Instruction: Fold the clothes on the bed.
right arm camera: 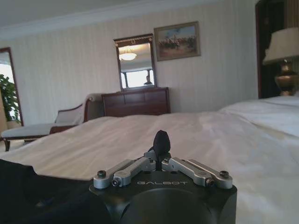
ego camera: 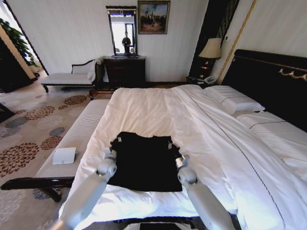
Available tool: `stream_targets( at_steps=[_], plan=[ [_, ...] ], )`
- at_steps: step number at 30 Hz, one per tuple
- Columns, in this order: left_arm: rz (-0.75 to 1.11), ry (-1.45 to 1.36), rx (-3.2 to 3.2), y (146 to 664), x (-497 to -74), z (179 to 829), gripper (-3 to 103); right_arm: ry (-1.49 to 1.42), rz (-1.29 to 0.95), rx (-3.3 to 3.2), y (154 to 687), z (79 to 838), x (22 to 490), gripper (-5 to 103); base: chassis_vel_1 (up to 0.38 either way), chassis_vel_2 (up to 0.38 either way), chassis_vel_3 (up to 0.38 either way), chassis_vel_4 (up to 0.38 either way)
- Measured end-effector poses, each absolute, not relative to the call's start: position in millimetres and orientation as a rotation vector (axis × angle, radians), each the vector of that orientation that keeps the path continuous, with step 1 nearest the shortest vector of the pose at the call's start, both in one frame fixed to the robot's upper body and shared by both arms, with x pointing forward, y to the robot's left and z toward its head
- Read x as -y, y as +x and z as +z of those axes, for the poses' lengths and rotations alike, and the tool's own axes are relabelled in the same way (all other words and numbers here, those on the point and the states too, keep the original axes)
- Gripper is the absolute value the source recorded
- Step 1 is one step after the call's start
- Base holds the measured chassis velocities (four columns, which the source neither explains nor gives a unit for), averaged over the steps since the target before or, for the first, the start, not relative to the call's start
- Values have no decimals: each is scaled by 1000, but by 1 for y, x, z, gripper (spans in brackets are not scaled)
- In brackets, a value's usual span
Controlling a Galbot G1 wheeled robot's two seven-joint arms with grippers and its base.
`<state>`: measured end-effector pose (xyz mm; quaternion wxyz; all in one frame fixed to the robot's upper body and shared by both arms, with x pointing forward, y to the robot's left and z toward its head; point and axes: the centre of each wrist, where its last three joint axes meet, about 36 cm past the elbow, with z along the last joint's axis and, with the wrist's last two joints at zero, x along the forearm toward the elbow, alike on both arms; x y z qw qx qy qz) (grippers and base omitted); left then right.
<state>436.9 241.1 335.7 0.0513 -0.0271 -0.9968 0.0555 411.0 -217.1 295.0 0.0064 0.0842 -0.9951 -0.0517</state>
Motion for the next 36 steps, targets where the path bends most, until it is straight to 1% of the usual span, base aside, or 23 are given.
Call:
stream_targets(
  at_steps=[1, 2, 6, 12, 17, 23, 27, 36],
  plan=[
    [167, -80, 3026, 424, -241, 330, 1, 254, -157, 3107, 396, 291, 217, 1, 0, 0, 0, 0],
    [167, -80, 3026, 424, -241, 330, 1, 254, -157, 3107, 396, 291, 217, 1, 0, 0, 0, 0],
    [180, -48, 3016, 397, -246, 324, 1, 260, -99, 3102, 362, 284, 212, 1, 0, 0, 0, 0],
    [199, -5, 3022, 382, -255, 327, 1, 251, -115, 3105, 337, 291, 204, 1, 0, 0, 0, 0],
    [204, 18, 3009, 362, -260, 327, 1, 184, -102, 3111, 325, 295, 206, 1, 0, 0, 0, 0],
    [196, 0, 3004, 340, -259, 331, 1, 174, -90, 3110, 314, 298, 212, 1, 0, 0, 0, 0],
    [166, -28, 2985, 317, -255, 323, 1, 168, -62, 3094, 298, 288, 213, 1, 0, 0, 0, 0],
    [155, -31, 2967, 298, -250, 312, 1, 173, -34, 3059, 266, 268, 211, 1, 0, 0, 0, 0]
  ],
)
